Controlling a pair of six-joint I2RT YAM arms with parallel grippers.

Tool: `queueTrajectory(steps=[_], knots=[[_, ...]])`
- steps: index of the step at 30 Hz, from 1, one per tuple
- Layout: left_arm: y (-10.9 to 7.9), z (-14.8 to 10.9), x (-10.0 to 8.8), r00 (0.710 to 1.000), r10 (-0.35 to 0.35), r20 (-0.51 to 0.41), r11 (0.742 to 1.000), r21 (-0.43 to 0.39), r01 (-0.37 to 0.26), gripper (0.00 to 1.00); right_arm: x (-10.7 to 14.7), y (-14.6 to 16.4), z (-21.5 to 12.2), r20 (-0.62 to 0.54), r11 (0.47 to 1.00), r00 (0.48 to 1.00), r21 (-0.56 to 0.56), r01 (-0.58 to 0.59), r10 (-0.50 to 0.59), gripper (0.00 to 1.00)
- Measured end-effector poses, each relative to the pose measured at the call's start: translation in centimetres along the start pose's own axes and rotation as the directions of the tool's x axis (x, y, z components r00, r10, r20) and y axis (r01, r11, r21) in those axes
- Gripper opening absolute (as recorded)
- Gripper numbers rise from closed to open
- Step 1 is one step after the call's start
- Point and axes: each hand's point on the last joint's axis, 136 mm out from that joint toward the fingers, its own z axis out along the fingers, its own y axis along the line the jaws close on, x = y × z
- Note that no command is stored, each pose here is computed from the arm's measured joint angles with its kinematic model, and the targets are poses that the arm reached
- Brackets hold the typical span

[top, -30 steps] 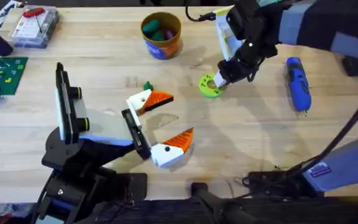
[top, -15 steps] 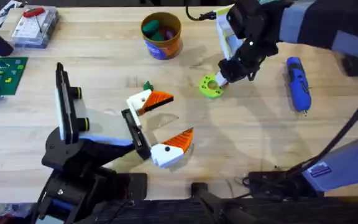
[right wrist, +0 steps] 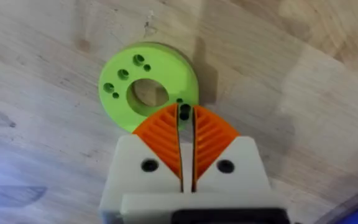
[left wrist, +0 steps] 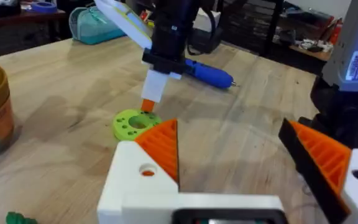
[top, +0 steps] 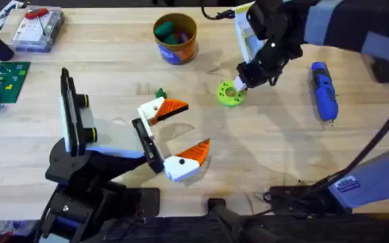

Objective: Pick up the gripper from the table and insert it into the empty holder that is missing its gripper. Then pick up a screw, insert it into the mounting hole, and use the screwdriver to tighten it. Finally, clean up the table by picking up the vegetable and placing it into the bucket.

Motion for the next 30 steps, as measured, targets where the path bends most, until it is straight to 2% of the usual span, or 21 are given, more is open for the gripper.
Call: queueTrajectory(steps=[8, 12, 30], knots=[[0.01, 0.0, 0.0, 1.0, 0.0, 0.0, 1.0, -0.001, 0.0, 0.986, 0.03, -0.01, 0.18, -0.005, 1.0, 1.0, -0.001, 0.0, 0.0, 0.073], [0.06, 0.0, -0.01, 1.0, 0.0, 0.001, 1.0, -0.003, 0.0, 0.986, -0.13, -0.09, 0.51, -0.011, 1.0, 1.0, 0.0, -0.002, 0.002, 0.005], [0.12, 0.0, -0.02, 1.0, 0.001, 0.001, 1.0, -0.007, -0.001, 0.986, 0.01, -0.08, 0.51, -0.019, 1.0, 1.0, 0.0, -0.002, 0.002, 0.004]])
